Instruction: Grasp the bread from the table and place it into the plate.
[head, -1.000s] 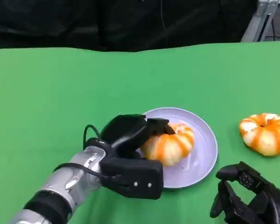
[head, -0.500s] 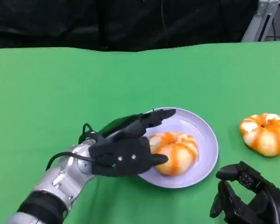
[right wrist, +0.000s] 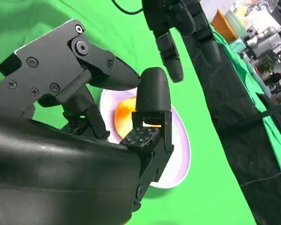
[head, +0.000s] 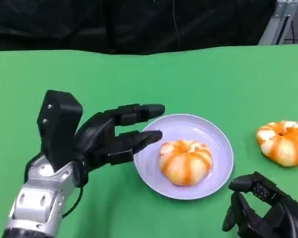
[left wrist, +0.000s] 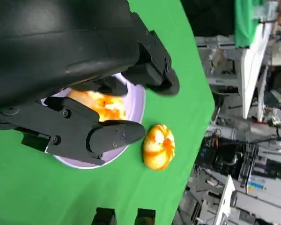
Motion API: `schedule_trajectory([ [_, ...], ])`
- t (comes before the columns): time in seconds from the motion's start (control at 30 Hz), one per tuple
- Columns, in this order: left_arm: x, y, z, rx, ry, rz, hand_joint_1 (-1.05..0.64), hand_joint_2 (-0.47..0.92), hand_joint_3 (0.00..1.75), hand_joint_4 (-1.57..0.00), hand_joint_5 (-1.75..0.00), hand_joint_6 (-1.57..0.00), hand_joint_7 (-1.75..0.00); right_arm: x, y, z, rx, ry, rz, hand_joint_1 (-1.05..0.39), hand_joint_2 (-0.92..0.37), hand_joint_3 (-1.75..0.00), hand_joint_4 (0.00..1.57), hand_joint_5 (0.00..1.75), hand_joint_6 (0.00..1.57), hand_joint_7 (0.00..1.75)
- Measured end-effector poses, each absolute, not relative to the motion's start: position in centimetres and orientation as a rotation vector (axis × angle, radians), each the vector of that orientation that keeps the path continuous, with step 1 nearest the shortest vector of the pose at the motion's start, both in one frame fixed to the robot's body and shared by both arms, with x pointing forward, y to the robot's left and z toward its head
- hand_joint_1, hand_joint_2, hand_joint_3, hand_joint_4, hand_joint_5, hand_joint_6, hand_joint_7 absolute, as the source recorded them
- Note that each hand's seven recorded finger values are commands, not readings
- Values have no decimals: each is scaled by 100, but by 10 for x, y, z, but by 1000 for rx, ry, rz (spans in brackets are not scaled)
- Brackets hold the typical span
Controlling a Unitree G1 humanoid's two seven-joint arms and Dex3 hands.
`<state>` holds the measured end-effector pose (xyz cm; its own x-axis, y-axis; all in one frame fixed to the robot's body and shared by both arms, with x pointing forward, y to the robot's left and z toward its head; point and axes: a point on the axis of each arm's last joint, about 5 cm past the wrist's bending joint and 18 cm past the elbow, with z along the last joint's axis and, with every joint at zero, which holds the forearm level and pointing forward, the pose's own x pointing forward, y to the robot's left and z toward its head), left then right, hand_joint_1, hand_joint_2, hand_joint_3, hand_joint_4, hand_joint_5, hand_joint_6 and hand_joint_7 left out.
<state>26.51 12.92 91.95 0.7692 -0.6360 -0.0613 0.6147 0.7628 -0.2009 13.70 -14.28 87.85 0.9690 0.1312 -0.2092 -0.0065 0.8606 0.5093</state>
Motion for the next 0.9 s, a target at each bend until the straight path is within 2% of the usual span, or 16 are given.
schedule_trajectory([
  [0.03, 260, 134, 919, -222, 120, -665, -1, 64, 110, -92, -124, -94, -102, 137, -143, 878, 531, 242, 74, -18, -52, -112, 84, 175, 81, 142],
  [0.07, 254, 139, 918, -271, 112, -650, -4, 61, 121, -88, -154, -84, -138, 136, -144, 878, 528, 243, 70, -18, -52, -112, 84, 175, 81, 142],
  [0.1, 249, 144, 916, -313, 119, -633, -5, 60, 126, -87, -164, -80, -151, 136, -145, 878, 525, 247, 67, -18, -52, -112, 84, 175, 81, 142],
  [0.17, 238, 154, 914, -383, 144, -599, -5, 59, 130, -86, -172, -76, -163, 135, -146, 878, 523, 251, 61, -18, -52, -111, 84, 175, 81, 142],
  [0.33, 228, 165, 914, -440, 180, -569, -9, 60, 130, -87, -175, -75, -171, 137, -145, 879, 523, 248, 68, -18, -52, -112, 84, 175, 80, 142],
  [0.43, 205, 194, 911, -544, 200, -624, -11, 61, 127, -85, -175, -75, -170, 135, -146, 878, 522, 253, 60, -18, -52, -112, 84, 175, 80, 143],
  [0.53, 184, 221, 902, -595, 252, -587, -10, 62, 122, -82, -175, -77, -164, 135, -148, 878, 517, 253, 54, -18, -52, -112, 84, 175, 80, 143],
  [0.57, 179, 225, 899, -612, 264, -578, -11, 58, 124, -83, -175, -81, -159, 136, -149, 878, 516, 250, 56, -18, -52, -112, 84, 175, 80, 142],
  [0.73, 170, 227, 880, -716, 278, -605, -16, 52, 124, -86, -175, -85, -156, 136, -152, 878, 511, 267, 61, -17, -52, -112, 84, 175, 81, 142],
  [0.9, 168, 224, 874, -719, 266, -624, -16, 50, 125, -88, -175, -85, -158, 132, -158, 876, 499, 286, 42, -17, -53, -111, 84, 175, 80, 143],
])
